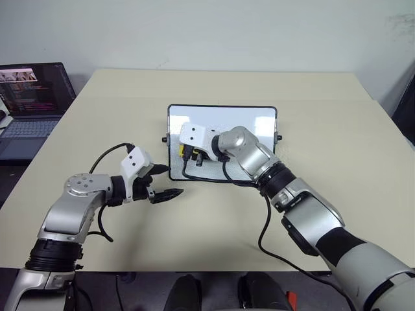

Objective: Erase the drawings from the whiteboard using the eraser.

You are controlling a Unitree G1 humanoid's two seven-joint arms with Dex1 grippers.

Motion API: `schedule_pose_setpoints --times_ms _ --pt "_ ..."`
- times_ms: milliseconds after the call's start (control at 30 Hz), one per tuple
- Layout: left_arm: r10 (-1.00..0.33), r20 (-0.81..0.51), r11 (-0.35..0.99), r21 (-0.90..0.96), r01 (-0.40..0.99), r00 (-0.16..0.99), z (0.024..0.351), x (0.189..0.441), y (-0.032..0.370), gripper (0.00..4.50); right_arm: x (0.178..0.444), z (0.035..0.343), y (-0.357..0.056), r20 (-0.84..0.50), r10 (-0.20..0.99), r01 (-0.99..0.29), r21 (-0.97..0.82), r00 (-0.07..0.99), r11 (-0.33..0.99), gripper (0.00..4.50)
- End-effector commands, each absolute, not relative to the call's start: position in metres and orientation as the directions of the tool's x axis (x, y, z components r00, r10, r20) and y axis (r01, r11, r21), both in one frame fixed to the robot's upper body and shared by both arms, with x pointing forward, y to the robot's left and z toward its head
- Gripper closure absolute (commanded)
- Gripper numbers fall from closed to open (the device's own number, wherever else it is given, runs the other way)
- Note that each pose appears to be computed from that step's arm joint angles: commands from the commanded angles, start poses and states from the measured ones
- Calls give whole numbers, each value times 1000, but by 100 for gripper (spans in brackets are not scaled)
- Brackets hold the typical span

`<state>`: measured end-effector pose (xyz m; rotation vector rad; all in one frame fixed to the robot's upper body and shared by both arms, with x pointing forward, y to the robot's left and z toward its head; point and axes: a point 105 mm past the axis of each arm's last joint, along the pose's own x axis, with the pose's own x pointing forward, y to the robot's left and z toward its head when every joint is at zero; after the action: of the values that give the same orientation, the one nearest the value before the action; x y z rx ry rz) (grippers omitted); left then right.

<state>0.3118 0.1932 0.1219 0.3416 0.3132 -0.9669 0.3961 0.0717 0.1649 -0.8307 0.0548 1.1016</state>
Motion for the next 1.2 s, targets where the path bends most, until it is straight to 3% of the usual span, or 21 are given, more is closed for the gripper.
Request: schedule_pose_setpoints --times_ms 33,233,533,833,1033,1200 --pt "-759 -388 497 176 850 523 131 310 188 0 399 176 74 -403 767 -784 -587 499 201 331" --pt "-758 -388 496 176 850 523 131 309 187 0 386 149 73 -513 750 -834 -544 416 91 331" --pt "-758 -390 495 178 851 523 131 309 187 0 404 183 79 -362 758 -744 -627 542 232 331" --pt "-760 -390 493 176 852 520 131 309 186 0 394 150 67 -508 725 -807 -580 465 111 331" --pt "-761 -390 490 176 854 518 131 309 186 0 412 179 61 -395 720 -732 -641 571 229 331" --pt "-762 -390 489 177 854 517 132 310 186 0 416 181 52 -403 707 -731 -639 581 237 333"
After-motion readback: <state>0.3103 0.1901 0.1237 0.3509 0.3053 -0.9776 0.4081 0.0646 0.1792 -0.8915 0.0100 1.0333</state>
